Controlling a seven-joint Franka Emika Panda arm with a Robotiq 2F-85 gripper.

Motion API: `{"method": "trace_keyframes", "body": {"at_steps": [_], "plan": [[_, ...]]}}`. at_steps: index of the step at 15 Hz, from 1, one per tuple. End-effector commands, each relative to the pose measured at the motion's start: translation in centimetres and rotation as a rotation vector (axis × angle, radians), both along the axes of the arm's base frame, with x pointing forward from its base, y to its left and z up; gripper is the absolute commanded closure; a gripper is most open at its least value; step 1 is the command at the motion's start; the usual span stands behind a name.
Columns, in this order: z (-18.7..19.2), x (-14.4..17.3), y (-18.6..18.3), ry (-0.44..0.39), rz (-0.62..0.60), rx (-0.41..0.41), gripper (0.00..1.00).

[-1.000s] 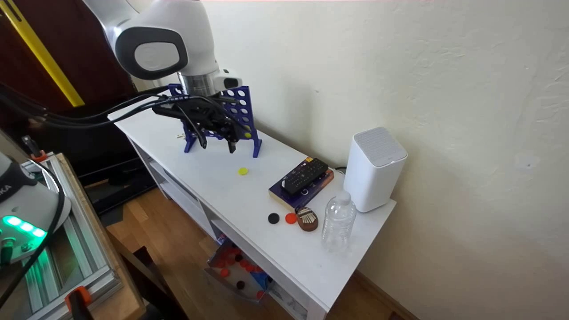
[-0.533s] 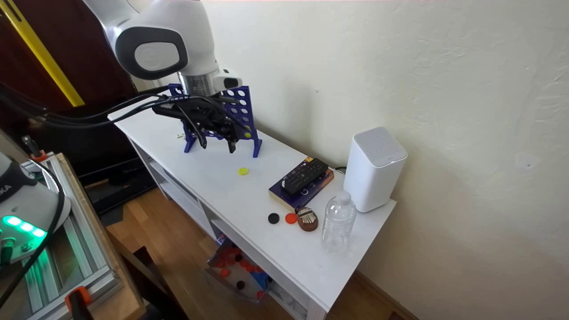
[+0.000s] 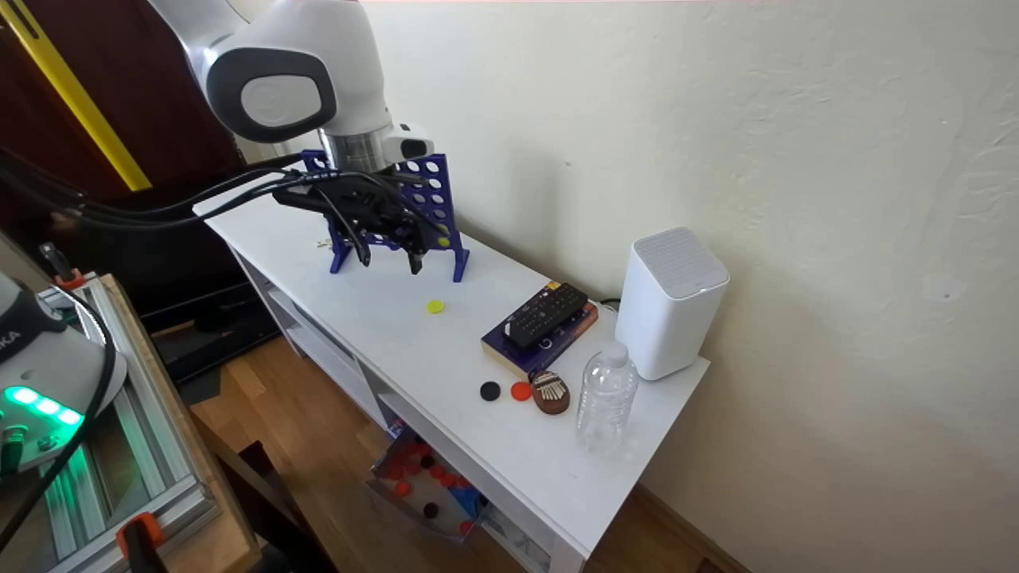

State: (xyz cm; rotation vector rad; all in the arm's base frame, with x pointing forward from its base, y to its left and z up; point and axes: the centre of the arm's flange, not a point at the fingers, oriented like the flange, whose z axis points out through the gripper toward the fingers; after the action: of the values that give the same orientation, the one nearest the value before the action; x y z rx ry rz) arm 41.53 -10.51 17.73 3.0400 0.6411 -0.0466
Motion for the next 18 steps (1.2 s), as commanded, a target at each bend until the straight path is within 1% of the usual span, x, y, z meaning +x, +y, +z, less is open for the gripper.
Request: {"method": "trace_keyframes", "body": {"at_steps": [1,6,8,11,18], "plan": [[-0.6,0.3,0.0,-0.015,0.016,-0.002,0.0],[-2.5,0.7,0.4,-0.044,0.097,0.038,0.0],[-3.4,0.8,0.2,-0.063,0.125,0.033,0.0],[-4.9,1.0,-0.5,-0.086,0.146,0.04,0.0],[-8.6,2.2,-0.7,-0.133,0.158,0.107,0.0]]}}
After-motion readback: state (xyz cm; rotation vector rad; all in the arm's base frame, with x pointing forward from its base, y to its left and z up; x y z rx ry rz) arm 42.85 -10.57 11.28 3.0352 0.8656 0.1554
